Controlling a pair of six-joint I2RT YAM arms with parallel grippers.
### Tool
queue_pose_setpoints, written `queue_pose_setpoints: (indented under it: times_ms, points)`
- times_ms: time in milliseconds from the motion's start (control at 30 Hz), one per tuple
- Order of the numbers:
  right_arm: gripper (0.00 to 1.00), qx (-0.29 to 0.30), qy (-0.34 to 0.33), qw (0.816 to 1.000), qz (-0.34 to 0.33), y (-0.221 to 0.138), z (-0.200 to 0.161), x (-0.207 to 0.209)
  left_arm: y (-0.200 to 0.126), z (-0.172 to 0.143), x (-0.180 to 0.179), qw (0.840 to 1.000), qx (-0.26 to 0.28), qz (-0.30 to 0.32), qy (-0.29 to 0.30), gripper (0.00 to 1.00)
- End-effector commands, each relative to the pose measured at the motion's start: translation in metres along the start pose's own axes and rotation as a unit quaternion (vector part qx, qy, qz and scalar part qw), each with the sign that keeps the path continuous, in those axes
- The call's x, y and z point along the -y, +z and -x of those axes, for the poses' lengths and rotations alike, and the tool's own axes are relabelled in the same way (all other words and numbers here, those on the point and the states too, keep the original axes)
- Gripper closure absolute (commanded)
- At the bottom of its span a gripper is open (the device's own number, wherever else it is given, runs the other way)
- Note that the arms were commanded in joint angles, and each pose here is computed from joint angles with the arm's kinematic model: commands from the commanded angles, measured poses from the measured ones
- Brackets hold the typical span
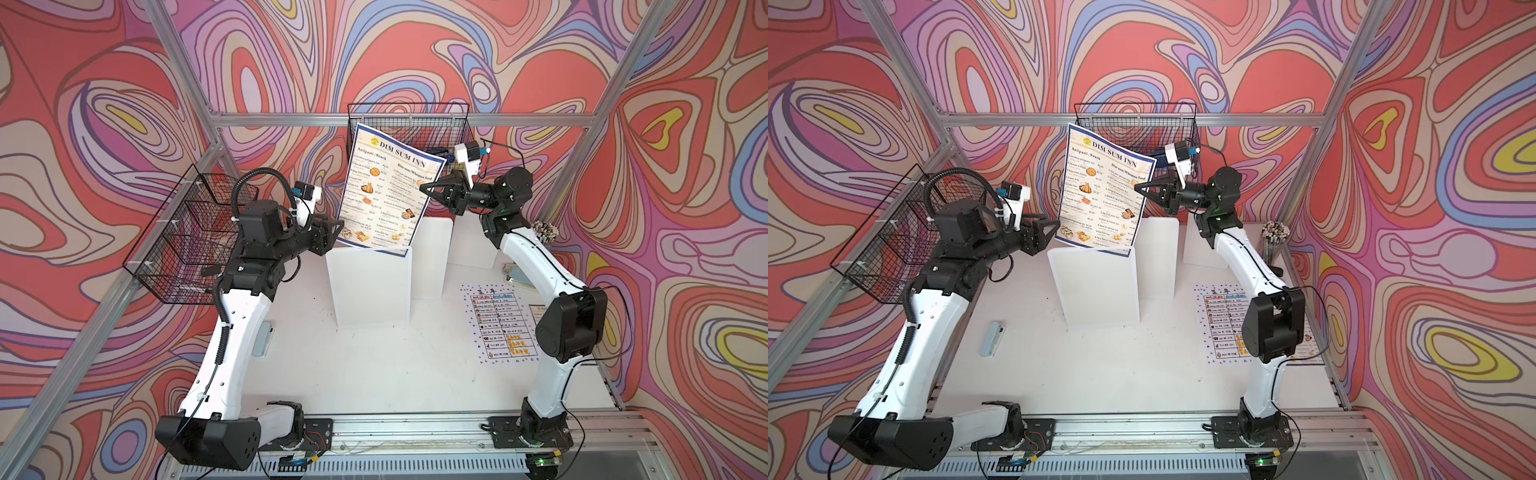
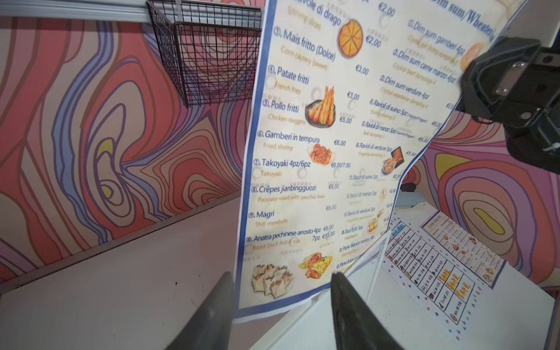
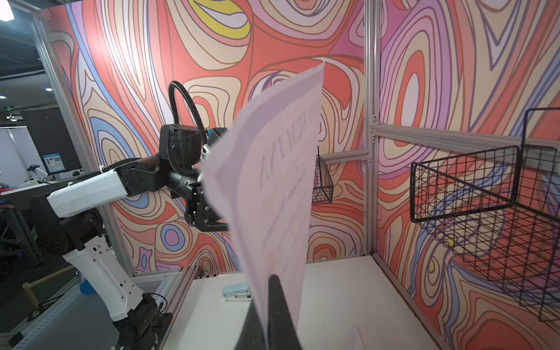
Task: Insert the menus into the narrow rack
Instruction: Insert the menu into the narrow rack.
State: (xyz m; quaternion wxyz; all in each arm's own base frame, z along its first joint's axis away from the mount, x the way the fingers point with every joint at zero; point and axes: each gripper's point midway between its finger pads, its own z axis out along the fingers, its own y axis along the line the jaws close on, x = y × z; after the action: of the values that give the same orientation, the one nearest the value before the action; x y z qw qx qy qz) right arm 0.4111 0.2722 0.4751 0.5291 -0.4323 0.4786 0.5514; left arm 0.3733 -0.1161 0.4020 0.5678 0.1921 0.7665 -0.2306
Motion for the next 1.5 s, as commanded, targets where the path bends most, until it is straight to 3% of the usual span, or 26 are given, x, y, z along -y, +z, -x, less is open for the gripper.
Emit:
queue_pose_setpoints:
  times_ms: [0, 300, 500, 667, 833, 1000, 1467]
  points:
    - [1.0, 0.002, -0.007, 1.0, 0.005, 0.001, 0.005, -0.004, 0.001, 0.003, 0.004, 0.999, 0.022, -0.037, 0.027, 0.46]
    - [1.0, 0.002, -0.008, 1.0, 0.005, 0.0, 0.004, -0.008, 0.028, -0.02, -0.021, 0.998, -0.007, -0.059, -0.005, 0.49]
    - [1.0, 0.003, -0.008, 1.0, 0.005, 0.0, 0.004, -0.008, 0.035, -0.013, -0.021, 0.996, 0.007, -0.083, -0.004, 0.49]
    - [1.0, 0.003, -0.008, 1.0, 0.006, 0.001, 0.003, -0.009, 0.038, -0.014, -0.019, 0.995, 0.001, -0.095, -0.011, 0.66]
    - [1.0, 0.002, -0.007, 1.0, 0.003, 0.002, 0.002, -0.006, 0.033, -0.014, -0.017, 0.996, 0.003, -0.092, -0.009, 0.9]
    - [1.0, 0.0, -0.005, 1.0, -0.001, 0.002, 0.001, -0.004, 0.025, -0.014, -0.012, 0.996, 0.012, -0.087, -0.008, 1.0]
    - [1.0, 0.007, -0.004, 1.0, 0.006, 0.003, 0.005, -0.007, 0.01, -0.018, -0.003, 0.996, 0.026, -0.08, -0.001, 1.0]
